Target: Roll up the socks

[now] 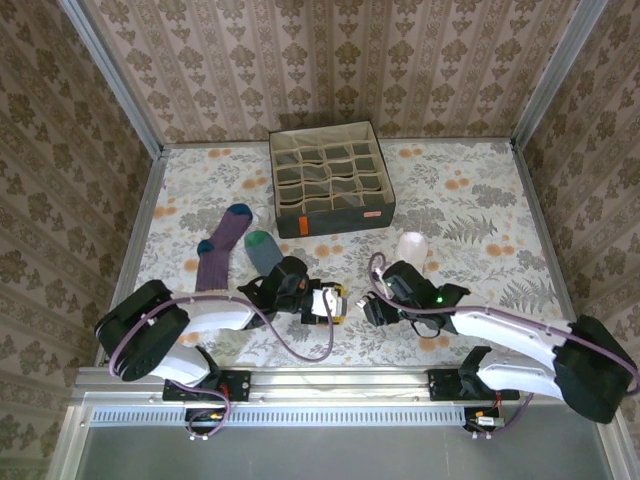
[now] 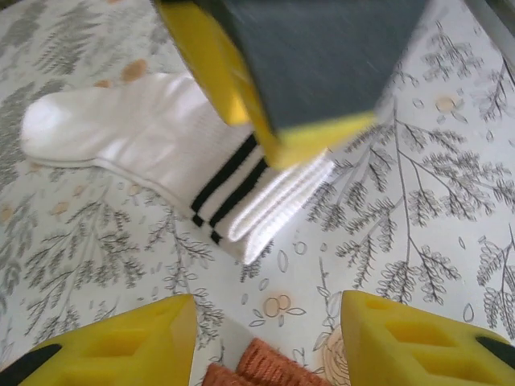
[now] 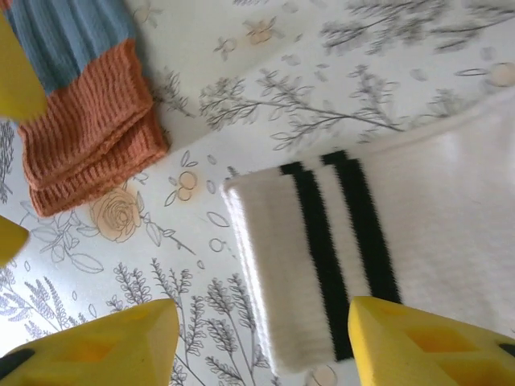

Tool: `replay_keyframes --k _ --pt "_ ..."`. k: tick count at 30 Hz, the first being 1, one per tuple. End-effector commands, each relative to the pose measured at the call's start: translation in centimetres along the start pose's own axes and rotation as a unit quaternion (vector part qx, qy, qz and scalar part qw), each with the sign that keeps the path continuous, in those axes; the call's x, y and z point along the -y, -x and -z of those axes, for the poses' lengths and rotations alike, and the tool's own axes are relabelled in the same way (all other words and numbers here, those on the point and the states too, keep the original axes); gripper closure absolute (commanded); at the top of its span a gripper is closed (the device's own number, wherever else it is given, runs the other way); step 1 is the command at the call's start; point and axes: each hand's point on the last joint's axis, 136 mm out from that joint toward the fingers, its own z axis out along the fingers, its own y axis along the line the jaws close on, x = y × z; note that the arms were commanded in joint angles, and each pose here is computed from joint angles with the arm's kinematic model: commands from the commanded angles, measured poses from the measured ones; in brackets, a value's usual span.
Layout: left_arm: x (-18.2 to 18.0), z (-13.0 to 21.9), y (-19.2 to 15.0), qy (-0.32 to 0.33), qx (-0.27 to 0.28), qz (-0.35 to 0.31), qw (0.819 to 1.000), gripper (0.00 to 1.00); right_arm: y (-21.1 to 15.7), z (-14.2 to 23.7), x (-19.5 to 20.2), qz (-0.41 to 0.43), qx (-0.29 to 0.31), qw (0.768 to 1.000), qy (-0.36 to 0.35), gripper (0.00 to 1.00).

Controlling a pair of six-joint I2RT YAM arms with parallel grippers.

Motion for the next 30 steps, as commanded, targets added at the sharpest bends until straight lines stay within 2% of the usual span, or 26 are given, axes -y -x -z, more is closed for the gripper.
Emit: replay_keyframes --k 1,9,15,19,23,30 --pt "-0.3 -0.9 0.2 -0.003 -0.014 -0.069 0.997 0.51 -0.1 0.9 1.9 -0.043 0.035 0.998 -0.04 0.47" --pt "-1.0 -3.9 0.0 -0.012 -0.031 -0.142 0.989 0.46 -0.9 1.4 2.6 -0.061 0.05 0.996 -0.041 0.65" --pt "-1.5 -5.7 0.1 -0.028 -0.026 -0.154 0.987 0.46 -0.5 1.0 2.5 -0.084 0.055 0.995 -0.024 0.79" --pt "-1.2 -6.5 -0.5 -0.041 -0.029 -0.149 0.988 0.49 0.0 0.5 2.1 -0.101 0.061 0.993 0.007 0.82" --pt "-0.6 -6.9 -1.1 -0.056 -0.031 -0.142 0.988 0.6 0.5 0.3 1.3 -0.104 0.073 0.991 0.041 0.78" --pt "-0.1 -6.4 -0.5 -0.087 -0.037 -0.11 0.989 0.89 0.8 -0.2 0.7 -0.117 0.08 0.987 0.078 0.7"
